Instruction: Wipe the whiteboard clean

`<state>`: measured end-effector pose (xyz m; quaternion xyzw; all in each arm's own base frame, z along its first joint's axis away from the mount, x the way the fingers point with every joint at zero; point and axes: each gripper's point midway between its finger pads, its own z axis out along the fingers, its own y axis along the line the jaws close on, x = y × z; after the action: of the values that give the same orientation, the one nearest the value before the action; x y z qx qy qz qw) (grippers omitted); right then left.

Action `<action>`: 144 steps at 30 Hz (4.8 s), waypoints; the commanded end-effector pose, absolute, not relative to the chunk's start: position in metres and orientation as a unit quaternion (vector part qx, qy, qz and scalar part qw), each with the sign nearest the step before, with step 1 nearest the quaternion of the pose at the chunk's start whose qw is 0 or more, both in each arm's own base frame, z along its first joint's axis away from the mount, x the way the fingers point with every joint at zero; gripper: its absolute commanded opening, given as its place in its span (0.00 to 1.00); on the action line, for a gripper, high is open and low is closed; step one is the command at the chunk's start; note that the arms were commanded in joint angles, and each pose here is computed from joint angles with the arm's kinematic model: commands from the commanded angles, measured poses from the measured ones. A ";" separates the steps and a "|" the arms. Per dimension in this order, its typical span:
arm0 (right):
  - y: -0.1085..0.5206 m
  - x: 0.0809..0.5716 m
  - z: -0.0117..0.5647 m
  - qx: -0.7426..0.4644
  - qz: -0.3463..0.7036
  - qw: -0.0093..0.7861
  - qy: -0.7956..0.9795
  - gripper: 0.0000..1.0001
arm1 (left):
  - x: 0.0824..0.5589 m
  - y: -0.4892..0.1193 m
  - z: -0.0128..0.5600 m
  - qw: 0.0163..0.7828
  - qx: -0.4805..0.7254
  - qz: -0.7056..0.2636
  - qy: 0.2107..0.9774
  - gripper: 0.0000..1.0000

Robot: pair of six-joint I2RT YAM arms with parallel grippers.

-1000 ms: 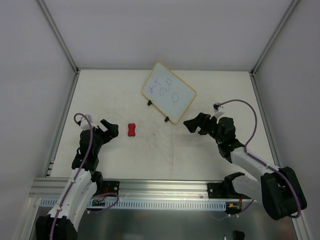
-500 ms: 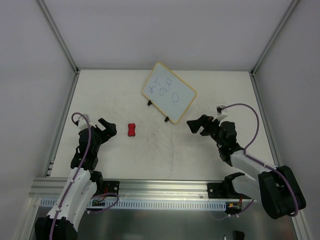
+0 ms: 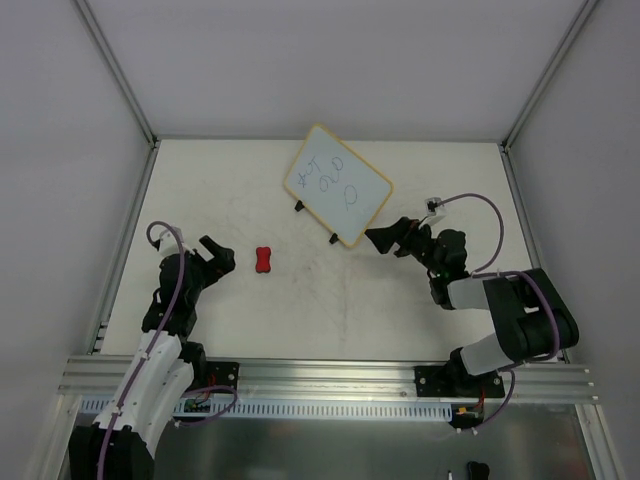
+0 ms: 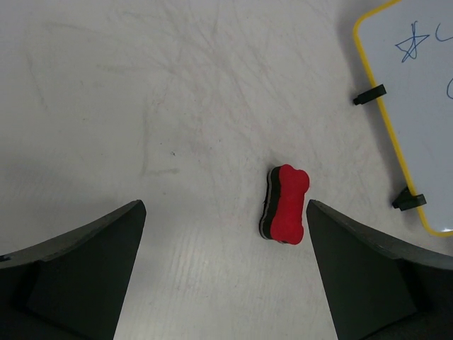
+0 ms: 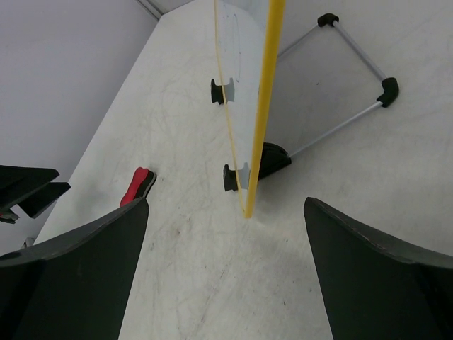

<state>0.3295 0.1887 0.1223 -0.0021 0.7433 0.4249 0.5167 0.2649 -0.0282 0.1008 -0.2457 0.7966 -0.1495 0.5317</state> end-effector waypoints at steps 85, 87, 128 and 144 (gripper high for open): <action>0.209 0.400 0.131 -0.059 0.474 0.561 0.676 0.00 | 0.309 -0.125 0.036 0.227 -0.007 -0.003 0.974 0.88; 0.209 0.400 0.131 -0.059 0.474 0.561 0.676 0.00 | 0.310 -0.126 0.035 0.226 -0.004 -0.002 0.974 0.86; 0.207 0.401 0.130 -0.058 0.464 0.559 0.685 0.00 | 0.308 -0.147 0.017 0.186 0.017 -0.005 0.982 0.45; 0.208 0.401 0.129 -0.060 0.465 0.557 0.685 0.00 | 0.324 -0.142 0.047 0.240 -0.003 0.003 0.971 0.29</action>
<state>0.3841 0.2160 0.0940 -0.0425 0.7315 0.4726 0.4896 0.3117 -0.1397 0.0173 0.0085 0.9799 0.0049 0.1990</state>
